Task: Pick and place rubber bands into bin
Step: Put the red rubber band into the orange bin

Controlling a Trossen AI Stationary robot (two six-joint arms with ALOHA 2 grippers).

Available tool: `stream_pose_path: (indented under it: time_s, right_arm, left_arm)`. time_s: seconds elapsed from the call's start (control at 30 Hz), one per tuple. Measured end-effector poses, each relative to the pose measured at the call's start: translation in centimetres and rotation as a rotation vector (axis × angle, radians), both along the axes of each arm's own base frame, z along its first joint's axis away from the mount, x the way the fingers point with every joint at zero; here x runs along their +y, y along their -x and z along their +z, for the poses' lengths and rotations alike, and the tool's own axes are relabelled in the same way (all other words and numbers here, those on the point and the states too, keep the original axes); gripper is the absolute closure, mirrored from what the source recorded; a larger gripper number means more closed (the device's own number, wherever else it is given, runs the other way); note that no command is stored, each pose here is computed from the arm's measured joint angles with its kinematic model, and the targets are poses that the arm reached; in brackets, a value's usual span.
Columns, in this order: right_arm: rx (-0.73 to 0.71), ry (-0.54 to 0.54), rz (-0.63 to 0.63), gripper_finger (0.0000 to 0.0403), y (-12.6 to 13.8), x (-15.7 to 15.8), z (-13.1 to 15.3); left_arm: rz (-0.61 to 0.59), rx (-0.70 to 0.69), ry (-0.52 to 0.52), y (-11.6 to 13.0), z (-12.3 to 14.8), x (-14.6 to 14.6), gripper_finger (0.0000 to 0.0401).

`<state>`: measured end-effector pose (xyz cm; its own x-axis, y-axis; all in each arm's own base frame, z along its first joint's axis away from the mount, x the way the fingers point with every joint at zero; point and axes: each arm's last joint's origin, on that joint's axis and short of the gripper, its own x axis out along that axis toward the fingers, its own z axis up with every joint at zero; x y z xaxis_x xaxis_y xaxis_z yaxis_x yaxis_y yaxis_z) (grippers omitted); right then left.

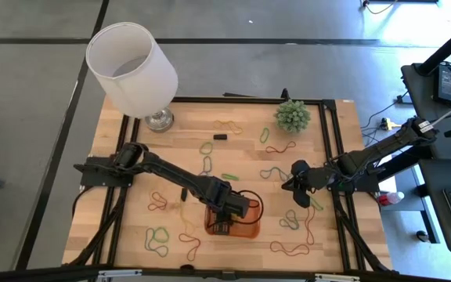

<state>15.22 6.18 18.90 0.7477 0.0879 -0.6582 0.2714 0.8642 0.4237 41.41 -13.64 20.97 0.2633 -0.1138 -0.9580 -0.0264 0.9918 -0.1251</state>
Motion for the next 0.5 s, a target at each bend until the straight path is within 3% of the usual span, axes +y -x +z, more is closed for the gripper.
stream_pose_path:
  time_s: [0.17,0.3,0.37,0.43,0.5]
  right_arm:
    - [-0.001,-0.002,-0.002,0.0371,0.0,0.0,0.0]
    - [-0.001,-0.002,-0.001,0.0371,0.0,0.0,0.0]
    - [-0.001,-0.001,-0.001,0.0371,0.0,0.0,0.0]
    - [-0.001,-0.002,-0.002,0.0371,0.0,0.0,0.0]
    - [-0.002,-0.002,-0.002,0.0371,0.0,0.0,0.0]
  left_arm:
    - [0.0,-0.007,0.003,-0.2,1.1,0.0,0.0252]
    - [-0.056,-0.016,0.111,-0.4,1.6,-0.4,0.0249]
    - [-0.082,-0.002,0.094,-0.2,1.5,-0.4,0.0253]
    - [-0.02,0.007,0.036,-0.1,1.5,-0.2,0.0259]
    - [-0.006,0.005,0.084,-0.3,1.5,0.0,0.0265]
